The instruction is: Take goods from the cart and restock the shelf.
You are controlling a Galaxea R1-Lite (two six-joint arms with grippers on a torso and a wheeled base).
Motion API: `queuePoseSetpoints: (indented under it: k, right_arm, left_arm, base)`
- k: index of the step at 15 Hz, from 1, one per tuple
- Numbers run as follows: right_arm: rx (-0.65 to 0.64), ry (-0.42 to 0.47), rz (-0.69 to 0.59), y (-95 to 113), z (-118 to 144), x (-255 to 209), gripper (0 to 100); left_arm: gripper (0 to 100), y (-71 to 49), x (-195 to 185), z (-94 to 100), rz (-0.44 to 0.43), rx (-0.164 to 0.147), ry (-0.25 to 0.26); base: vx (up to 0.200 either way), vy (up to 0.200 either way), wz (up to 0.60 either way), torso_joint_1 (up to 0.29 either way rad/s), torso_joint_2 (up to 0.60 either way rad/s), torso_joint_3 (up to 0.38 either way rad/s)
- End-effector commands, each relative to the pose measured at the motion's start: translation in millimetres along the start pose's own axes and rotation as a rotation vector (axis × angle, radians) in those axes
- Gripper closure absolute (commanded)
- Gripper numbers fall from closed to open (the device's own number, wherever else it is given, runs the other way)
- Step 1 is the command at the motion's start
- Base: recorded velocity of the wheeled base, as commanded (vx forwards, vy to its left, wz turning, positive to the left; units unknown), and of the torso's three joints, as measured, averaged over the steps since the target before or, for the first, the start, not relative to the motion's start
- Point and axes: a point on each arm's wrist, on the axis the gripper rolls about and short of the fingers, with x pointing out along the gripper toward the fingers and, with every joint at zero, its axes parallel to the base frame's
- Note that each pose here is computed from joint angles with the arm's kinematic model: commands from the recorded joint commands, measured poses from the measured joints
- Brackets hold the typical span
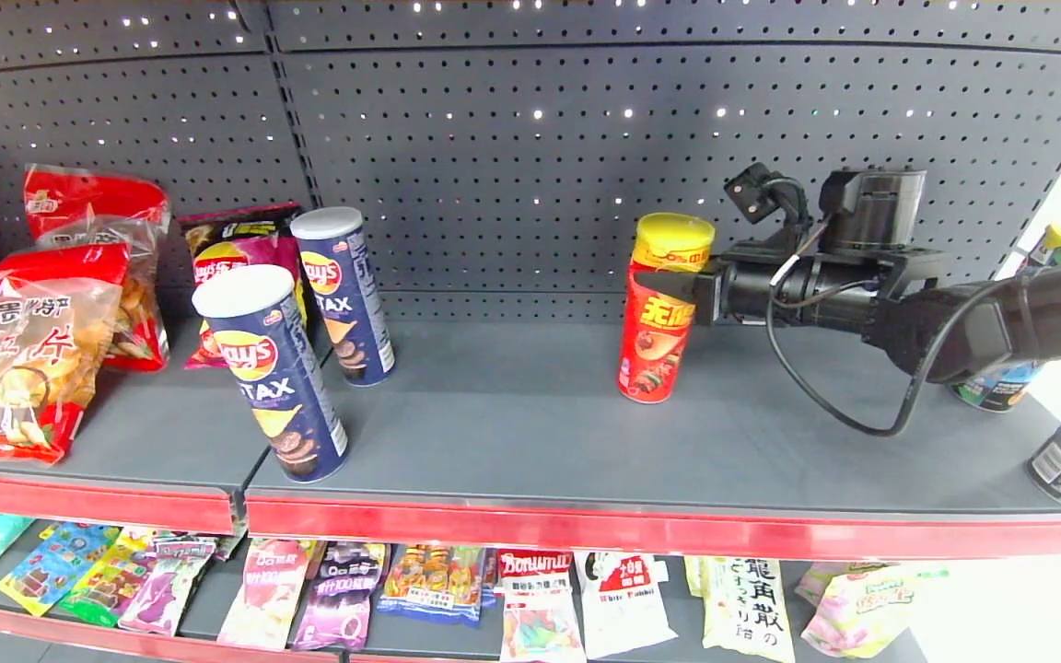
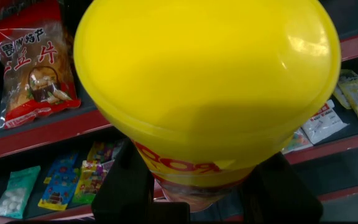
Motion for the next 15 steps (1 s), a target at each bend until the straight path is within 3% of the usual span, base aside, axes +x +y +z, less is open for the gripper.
queuePoseSetpoints:
  k: [1, 4, 7, 15]
  right_arm:
    - [-0.006, -0.034, -0.039, 15, 20, -20, 100]
    - [0.005, -0.054, -0.068, 33, 32, -45, 100]
    - [0.014, -0.026, -0.046, 66, 25, -75, 100]
    - [0.015, 0.014, -0.017, 84, 11, -77, 100]
  left_arm:
    - [100, -0.1, 0, -0.4, 0.000, 0.000, 0.002]
    - [100, -0.8, 2, -2.8, -0.005, 0.000, 0.010]
    - [100, -0.8, 2, -2.6, -0.007, 0.000, 0.013]
    - [100, -0.7, 1, -1.7, -0.008, 0.001, 0.003]
  base:
    - [0.000, 0.000, 0.00, 0.000, 0.00, 0.000]
    - [0.000, 0.000, 0.00, 0.000, 0.00, 0.000]
    - [0.000, 0.000, 0.00, 0.000, 0.00, 0.000]
    - [0.000, 0.000, 0.00, 0.000, 0.00, 0.000]
